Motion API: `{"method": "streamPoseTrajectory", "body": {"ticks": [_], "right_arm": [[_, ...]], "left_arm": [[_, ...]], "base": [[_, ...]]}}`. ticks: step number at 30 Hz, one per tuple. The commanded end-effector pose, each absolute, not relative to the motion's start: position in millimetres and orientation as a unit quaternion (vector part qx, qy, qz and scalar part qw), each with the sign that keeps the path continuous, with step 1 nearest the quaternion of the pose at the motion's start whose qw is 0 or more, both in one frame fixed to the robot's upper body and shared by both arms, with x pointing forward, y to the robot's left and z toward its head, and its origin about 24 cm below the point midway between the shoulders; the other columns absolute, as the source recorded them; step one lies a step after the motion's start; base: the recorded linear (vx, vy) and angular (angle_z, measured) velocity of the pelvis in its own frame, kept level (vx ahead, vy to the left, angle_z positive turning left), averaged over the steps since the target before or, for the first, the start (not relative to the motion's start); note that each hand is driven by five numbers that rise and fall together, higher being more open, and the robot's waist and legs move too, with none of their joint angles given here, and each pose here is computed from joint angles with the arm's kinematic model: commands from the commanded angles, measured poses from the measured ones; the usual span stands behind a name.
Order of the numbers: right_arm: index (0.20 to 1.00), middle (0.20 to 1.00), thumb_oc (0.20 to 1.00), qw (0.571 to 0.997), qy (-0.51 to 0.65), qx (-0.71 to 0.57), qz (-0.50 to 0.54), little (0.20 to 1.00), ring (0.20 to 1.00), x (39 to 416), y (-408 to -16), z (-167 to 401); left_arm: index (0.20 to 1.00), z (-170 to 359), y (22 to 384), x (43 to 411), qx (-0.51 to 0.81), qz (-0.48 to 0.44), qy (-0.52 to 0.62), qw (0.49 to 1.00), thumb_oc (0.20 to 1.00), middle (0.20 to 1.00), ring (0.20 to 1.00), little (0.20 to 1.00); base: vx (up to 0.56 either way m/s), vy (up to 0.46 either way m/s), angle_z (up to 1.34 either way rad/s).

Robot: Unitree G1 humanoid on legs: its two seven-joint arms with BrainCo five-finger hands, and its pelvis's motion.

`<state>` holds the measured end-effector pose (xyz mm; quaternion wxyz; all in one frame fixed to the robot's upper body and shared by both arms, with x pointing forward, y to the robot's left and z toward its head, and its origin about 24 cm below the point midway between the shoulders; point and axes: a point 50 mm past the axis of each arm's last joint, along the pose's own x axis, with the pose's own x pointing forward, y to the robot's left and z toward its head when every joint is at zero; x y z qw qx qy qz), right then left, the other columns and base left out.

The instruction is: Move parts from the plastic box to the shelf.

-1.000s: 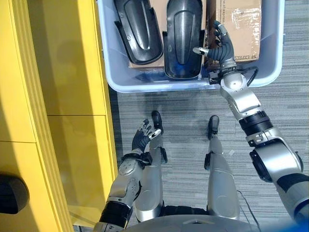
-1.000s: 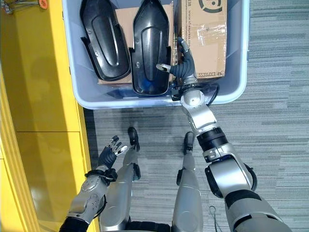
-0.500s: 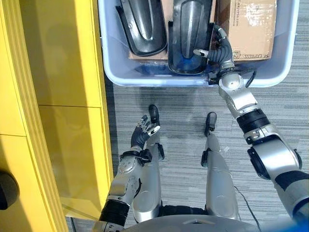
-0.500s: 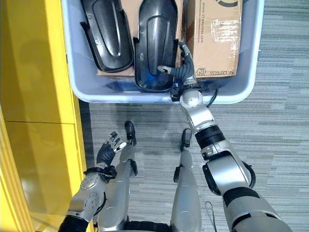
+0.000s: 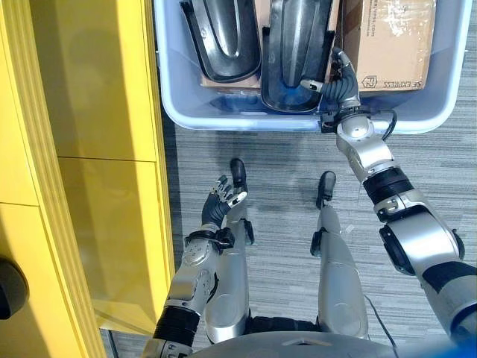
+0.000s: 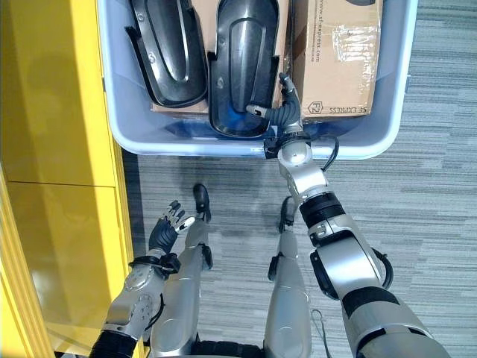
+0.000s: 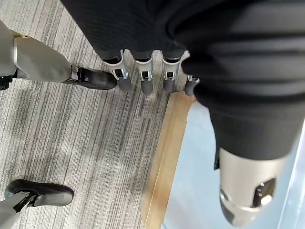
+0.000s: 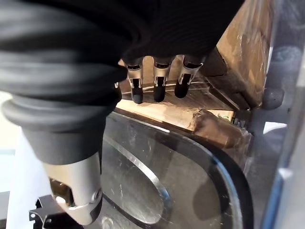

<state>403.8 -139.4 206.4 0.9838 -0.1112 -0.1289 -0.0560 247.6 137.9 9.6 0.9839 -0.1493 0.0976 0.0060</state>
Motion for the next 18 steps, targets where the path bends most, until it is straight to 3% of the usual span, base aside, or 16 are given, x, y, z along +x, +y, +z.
{"method": "streamPoseTrajectory", "body": {"ticks": [1,18], "right_arm": [[1.000,1.000,1.000,0.979,-0.145,-0.110,-0.095,1.000,1.000,411,-153,229],[1.000,1.000,1.000,0.964,-0.129,-0.166,-0.165,1.000,1.000,422,-185,251]], "left_arm": [[1.000,26,143,248,-0.157,0.004,0.056,0.986,1.000,1.000,1.000,1.000],[1.000,35,138,248,-0.151,-0.007,0.036,0.988,1.000,1.000,1.000,1.000]], "base": [[0.00,0.000,0.00],[0.01,0.007,0.00]]}}
